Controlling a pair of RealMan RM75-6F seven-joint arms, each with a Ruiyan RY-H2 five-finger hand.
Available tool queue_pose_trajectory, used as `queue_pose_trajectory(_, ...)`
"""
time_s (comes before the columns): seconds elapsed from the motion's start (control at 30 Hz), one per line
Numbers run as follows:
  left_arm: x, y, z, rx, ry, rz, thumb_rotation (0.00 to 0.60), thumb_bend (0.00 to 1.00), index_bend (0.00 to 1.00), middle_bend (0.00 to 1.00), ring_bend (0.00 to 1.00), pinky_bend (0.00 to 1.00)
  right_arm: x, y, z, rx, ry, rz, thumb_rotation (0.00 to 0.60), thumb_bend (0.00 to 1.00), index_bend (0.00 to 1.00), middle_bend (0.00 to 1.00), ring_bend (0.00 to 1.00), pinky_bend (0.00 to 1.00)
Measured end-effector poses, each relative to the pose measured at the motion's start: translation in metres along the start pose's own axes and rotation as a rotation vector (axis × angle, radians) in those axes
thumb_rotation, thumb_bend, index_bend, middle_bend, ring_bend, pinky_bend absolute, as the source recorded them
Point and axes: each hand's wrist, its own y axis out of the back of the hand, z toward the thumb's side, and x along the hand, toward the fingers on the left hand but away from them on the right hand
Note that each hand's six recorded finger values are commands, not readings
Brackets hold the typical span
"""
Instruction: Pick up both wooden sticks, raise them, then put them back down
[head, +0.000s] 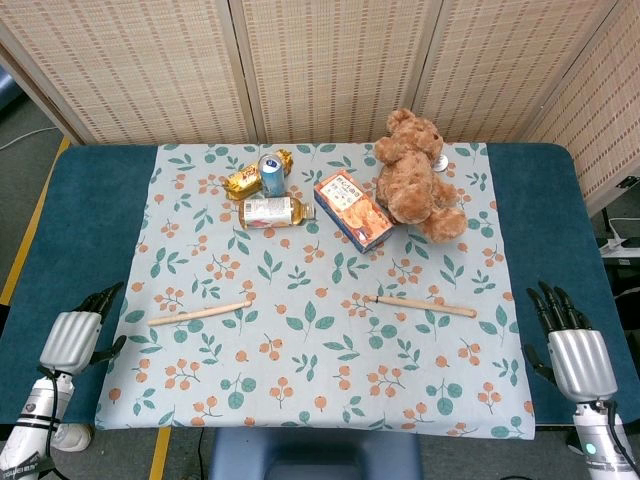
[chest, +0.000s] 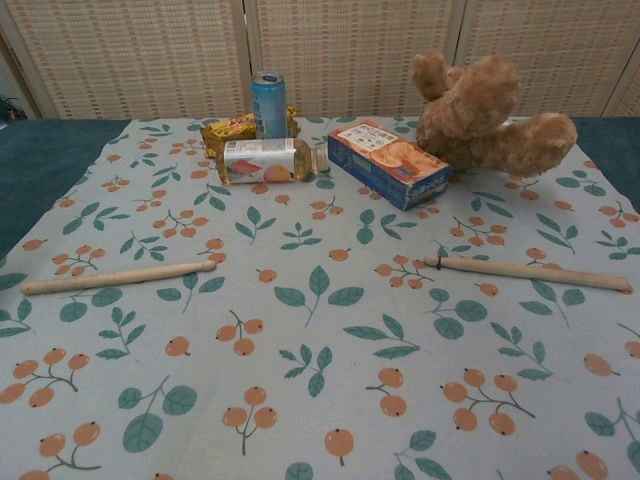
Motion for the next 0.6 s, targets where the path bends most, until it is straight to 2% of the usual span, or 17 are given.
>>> queue_pose_trajectory(0.5,-0.0012,-0.0009,0.0048,0.017,-0.008,0.002,0.600,0.32,0.04,0.15,0.20,0.51,0.0000,0.0018,0.0013,0.000,0.010,0.000,0.600,0.27,0.00,0.00,0.00,0.28)
queue_pose_trajectory(0.6,-0.0008,-0.0039,0.0087,0.028,-0.014,0.000,0.600,0.31,0.02,0.15,0.22,0.52,-0.0004,0.0045,0.0042,-0.015,0.032,-0.011,0.600,0.27,0.00,0.00,0.00,0.27)
